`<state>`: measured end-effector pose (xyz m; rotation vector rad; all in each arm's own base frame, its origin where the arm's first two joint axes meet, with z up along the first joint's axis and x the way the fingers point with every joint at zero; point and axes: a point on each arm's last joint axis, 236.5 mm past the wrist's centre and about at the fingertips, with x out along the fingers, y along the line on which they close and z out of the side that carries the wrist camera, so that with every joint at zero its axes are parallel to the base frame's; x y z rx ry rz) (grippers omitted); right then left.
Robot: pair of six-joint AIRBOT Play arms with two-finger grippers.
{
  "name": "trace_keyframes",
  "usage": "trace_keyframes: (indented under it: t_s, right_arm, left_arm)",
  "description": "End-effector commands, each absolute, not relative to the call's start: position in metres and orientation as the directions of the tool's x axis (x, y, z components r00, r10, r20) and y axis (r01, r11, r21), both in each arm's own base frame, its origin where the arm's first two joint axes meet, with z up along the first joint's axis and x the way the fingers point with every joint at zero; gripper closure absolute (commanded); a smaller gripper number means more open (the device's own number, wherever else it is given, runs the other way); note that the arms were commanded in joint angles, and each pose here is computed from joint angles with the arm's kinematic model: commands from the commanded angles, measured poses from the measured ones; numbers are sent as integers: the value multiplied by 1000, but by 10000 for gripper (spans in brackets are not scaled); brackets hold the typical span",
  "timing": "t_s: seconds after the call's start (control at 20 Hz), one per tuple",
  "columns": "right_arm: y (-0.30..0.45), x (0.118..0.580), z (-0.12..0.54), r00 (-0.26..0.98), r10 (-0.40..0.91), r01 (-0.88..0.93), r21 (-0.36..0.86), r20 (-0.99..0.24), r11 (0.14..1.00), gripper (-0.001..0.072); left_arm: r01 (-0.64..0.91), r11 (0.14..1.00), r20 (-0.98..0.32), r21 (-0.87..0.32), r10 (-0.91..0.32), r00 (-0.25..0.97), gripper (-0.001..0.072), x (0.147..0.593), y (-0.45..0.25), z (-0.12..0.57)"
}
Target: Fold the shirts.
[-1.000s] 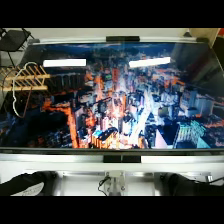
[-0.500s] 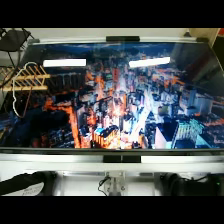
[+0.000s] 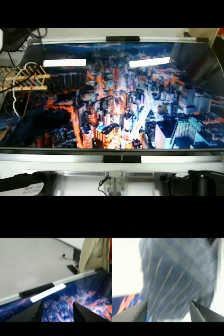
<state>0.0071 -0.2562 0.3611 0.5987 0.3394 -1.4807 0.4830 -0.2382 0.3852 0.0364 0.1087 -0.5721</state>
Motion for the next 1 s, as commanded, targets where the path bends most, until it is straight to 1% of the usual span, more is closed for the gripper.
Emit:
trace_keyframes:
  t_s: [0.0,0.05,0.1,0.15,0.2,0.3,0.35,0.4,0.45,0.55,0.6,0.65,0.7,0.75,0.85,0.9,0.95]
  right_arm:
    - [-213,108,342,494,-627,869,371,-602,328,196]
    - [-203,138,343,605,-565,796,433,-561,423,216]
    - [-191,162,335,675,-491,736,458,-550,499,215]
    - [-176,182,314,712,-393,687,461,-582,562,214]
    - [-157,200,287,726,-278,638,465,-630,613,214]
    - [-115,237,231,694,-65,541,460,-717,704,214]
    - [-96,256,209,677,-14,498,444,-736,745,213]
    - [-76,279,190,667,14,445,413,-745,795,214]
    - [-54,299,172,646,30,382,357,-763,853,214]
    - [-18,326,137,549,8,291,200,-836,936,214]
    - [2,338,119,488,6,248,145,-873,958,214]
    - [23,353,102,433,48,210,153,-900,966,214]
    - [41,365,89,374,112,179,190,-921,965,214]
    - [52,373,77,298,153,155,206,-942,966,214]
    - [48,380,65,174,125,100,143,-977,985,214]
    - [43,382,63,149,94,79,107,-984,991,214]
    - [37,388,63,157,59,55,69,-986,996,214]
  left_arm:
    - [576,818,-353,0,-539,765,256,478,-239,320]
    - [581,814,-446,4,-519,729,257,474,-234,294]
    - [563,826,-552,-6,-472,688,257,471,-226,264]
    - [511,860,-655,-6,-389,648,257,470,-209,232]
    - [465,885,-737,31,-294,609,257,468,-189,203]
    - [360,929,-838,91,-124,531,257,460,-152,153]
    - [337,937,-884,96,-75,462,257,448,-140,128]
    - [321,943,-922,86,-47,385,257,433,-132,107]
    - [307,948,-949,81,-21,314,256,419,-126,89]
    - [306,950,-978,65,-1,210,251,398,-123,59]
    - [292,955,-983,44,-10,182,201,392,-125,50]
    - [287,958,-986,20,-29,164,100,388,-130,46]
    - [291,957,-985,-2,-52,163,41,386,-136,45]
    - [294,956,-980,-3,-61,188,29,389,-138,49]
    - [249,968,-959,-18,-87,269,29,402,-143,63]
    - [218,975,-950,-31,-97,298,29,406,-145,67]
    - [194,980,-941,-45,-106,321,30,410,-147,67]
